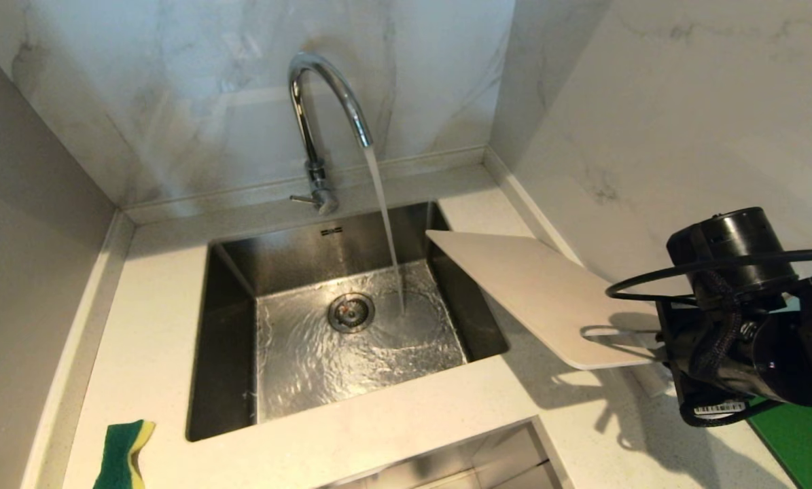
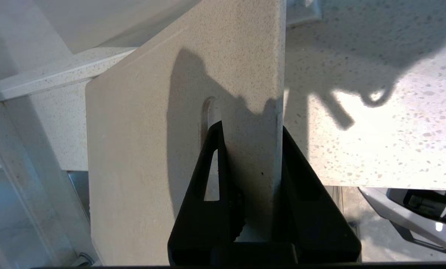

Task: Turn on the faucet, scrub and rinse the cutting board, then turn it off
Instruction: Put down the cutting board

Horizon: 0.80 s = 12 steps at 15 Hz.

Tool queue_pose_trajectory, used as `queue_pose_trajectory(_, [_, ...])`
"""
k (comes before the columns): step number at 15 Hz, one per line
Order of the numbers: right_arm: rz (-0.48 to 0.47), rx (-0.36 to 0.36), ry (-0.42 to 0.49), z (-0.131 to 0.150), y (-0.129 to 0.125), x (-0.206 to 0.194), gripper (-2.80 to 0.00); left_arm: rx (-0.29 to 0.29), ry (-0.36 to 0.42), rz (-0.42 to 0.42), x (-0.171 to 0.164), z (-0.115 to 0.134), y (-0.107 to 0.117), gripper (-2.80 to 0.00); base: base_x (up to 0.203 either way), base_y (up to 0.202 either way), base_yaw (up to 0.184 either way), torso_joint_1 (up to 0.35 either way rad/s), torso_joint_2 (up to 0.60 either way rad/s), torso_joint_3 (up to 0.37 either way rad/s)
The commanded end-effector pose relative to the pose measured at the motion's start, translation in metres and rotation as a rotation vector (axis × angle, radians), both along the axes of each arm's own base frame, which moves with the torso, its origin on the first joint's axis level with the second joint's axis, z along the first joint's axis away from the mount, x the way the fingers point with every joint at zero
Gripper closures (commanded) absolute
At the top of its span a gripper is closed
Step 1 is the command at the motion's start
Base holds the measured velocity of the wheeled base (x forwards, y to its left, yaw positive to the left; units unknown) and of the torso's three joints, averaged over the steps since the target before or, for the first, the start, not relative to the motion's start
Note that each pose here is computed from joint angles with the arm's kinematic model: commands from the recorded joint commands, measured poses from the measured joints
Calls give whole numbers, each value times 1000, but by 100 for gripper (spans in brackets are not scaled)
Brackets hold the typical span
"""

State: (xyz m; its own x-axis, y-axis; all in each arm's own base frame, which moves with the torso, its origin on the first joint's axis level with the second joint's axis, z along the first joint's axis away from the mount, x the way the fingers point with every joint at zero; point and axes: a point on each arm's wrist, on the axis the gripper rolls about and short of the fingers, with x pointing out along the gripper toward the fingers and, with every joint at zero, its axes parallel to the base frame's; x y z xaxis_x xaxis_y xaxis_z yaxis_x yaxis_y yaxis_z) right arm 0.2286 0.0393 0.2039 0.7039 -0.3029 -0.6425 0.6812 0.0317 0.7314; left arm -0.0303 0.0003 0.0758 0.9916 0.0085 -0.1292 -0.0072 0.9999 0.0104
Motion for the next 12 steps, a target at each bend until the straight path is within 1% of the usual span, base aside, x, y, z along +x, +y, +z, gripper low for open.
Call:
queue_pose_trajectory(1, [8, 1, 18, -5, 4, 5, 0, 0, 1, 1, 0, 0, 0, 0, 0, 0, 0, 0, 0, 0])
queue_pose_trajectory(3, [14, -3, 22, -5, 5, 6, 0, 0, 1, 1, 0, 0, 0, 0, 0, 0, 0, 0, 0, 0])
queue_pose_trajectory(7, [32, -10, 2, 3, 5, 7, 0, 0, 1, 0, 0, 0, 0, 0, 0, 0, 0, 0, 0, 0])
queue_pose_trajectory(10, [64, 18, -10, 8, 5, 1, 0, 0, 1, -1, 0, 0, 0, 0, 0, 0, 0, 0, 0, 0])
queue_pose_trajectory(12, [83, 23, -14, 10, 4, -1, 0, 0, 1, 0, 0, 0, 0, 0, 0, 0, 0, 0, 0, 0])
